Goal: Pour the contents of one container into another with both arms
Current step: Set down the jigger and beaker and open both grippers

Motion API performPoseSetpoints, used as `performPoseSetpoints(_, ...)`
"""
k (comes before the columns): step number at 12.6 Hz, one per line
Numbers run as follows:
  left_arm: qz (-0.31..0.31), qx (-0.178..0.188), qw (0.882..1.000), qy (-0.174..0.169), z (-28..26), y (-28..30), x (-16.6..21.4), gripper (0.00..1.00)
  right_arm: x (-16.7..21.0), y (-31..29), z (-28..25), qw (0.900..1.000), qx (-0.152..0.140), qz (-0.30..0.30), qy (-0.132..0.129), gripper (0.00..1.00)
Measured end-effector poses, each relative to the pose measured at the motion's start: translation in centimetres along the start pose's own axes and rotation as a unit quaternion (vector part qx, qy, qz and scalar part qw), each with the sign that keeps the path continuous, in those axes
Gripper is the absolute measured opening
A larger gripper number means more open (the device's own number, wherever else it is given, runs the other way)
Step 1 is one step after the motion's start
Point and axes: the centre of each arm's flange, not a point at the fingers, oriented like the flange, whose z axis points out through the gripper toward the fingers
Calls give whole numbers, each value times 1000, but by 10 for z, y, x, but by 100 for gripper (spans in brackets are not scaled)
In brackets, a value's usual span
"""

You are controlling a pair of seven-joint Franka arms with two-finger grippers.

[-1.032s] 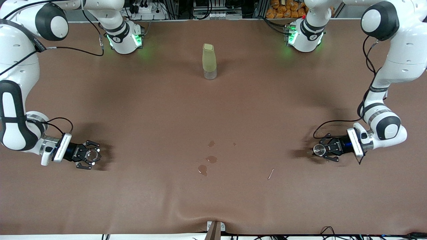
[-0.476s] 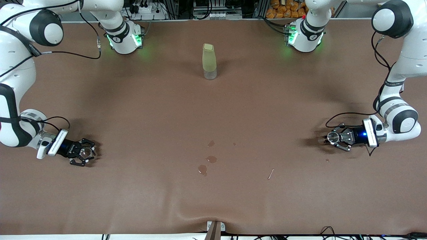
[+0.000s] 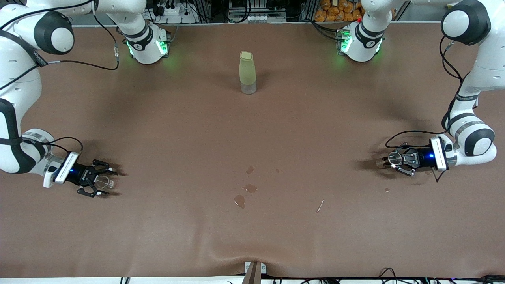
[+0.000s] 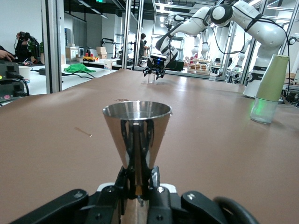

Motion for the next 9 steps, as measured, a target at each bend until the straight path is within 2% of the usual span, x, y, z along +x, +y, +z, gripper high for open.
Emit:
performPoseSetpoints(3, 5, -3, 1000, 5, 6, 4, -13, 20, 0, 0, -1, 1000, 0, 11, 2, 100)
performPoseSetpoints(6, 7, -5, 1000, 7, 9, 5, -17, 20, 16, 8, -5, 999, 8, 51, 18, 100)
performPoseSetpoints(9, 2, -6, 1000, 10, 12, 7, -23, 20, 55, 30, -24, 997, 17, 71, -4, 100)
